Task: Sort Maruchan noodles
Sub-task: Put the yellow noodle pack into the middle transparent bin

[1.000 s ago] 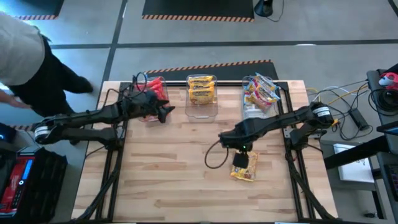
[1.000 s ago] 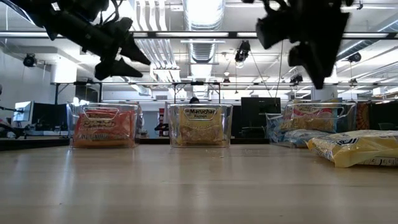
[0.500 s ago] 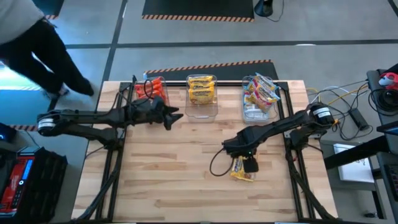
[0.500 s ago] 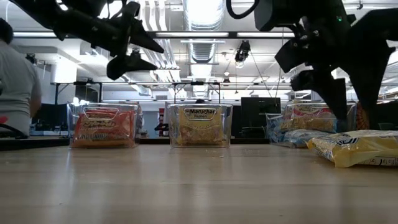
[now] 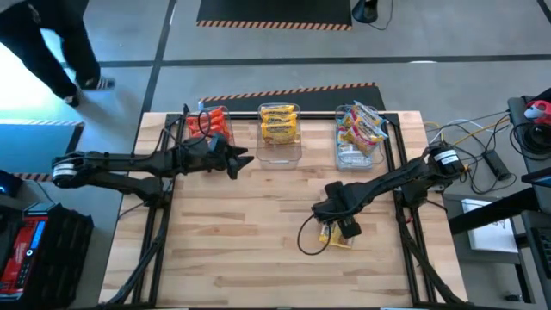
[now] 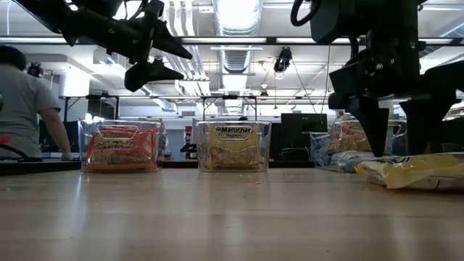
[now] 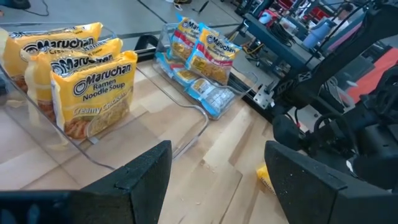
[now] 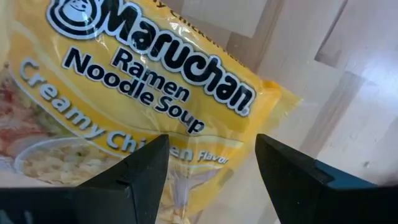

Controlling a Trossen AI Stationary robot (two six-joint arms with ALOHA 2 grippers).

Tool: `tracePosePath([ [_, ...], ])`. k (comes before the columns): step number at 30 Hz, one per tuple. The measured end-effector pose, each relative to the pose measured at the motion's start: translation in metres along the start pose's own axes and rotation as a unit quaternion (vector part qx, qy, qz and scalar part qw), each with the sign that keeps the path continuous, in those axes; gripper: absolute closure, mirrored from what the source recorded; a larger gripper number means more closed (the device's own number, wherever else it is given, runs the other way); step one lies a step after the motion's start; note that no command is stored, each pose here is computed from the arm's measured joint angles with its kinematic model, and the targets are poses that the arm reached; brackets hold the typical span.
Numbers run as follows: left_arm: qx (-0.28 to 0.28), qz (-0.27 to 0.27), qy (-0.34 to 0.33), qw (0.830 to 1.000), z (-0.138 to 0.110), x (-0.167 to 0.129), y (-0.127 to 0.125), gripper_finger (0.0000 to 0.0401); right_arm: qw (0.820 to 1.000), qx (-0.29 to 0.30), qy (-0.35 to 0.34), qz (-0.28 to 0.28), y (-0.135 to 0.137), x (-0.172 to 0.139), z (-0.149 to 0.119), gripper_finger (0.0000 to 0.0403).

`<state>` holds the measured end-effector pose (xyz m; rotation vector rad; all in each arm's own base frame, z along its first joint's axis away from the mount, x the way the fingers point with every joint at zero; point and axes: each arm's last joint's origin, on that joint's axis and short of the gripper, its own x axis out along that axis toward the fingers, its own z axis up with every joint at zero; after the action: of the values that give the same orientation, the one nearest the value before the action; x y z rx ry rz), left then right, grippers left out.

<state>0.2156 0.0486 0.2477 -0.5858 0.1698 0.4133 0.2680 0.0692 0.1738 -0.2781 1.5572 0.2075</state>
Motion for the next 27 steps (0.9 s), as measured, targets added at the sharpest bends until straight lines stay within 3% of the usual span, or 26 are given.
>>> tracePosePath([
  [7, -0.002, 0.003, -0.002, 1.000, 0.000, 0.000, 0.000, 0.0160, 0.999, 0.029, -0.034, -0.009, -0.003, 0.004, 0.004, 0.0175],
  [12, -0.001, 0.012, -0.008, 1.000, 0.001, 0.000, 0.001, 0.0160, 0.990, 0.086, -0.089, -0.061, -0.020, 0.004, 0.013, 0.0175],
  [16, -0.001, 0.014, -0.010, 1.000, 0.001, 0.000, 0.001, 0.0160, 0.968, 0.168, -0.143, -0.120, -0.043, 0.003, 0.021, 0.0175],
  [20, 0.000, 0.014, -0.011, 1.000, 0.001, 0.000, 0.001, 0.0160, 0.933, 0.266, -0.188, -0.152, -0.070, 0.000, 0.023, 0.0175],
  [24, -0.008, 0.005, -0.006, 1.000, 0.000, 0.000, 0.000, 0.0160, 0.902, 0.362, -0.201, -0.122, -0.087, -0.011, 0.022, 0.0176],
  [27, -0.014, -0.013, 0.015, 1.000, -0.003, 0.002, -0.001, 0.0160, 0.894, 0.381, -0.227, -0.066, -0.088, -0.030, 0.025, 0.0180],
])
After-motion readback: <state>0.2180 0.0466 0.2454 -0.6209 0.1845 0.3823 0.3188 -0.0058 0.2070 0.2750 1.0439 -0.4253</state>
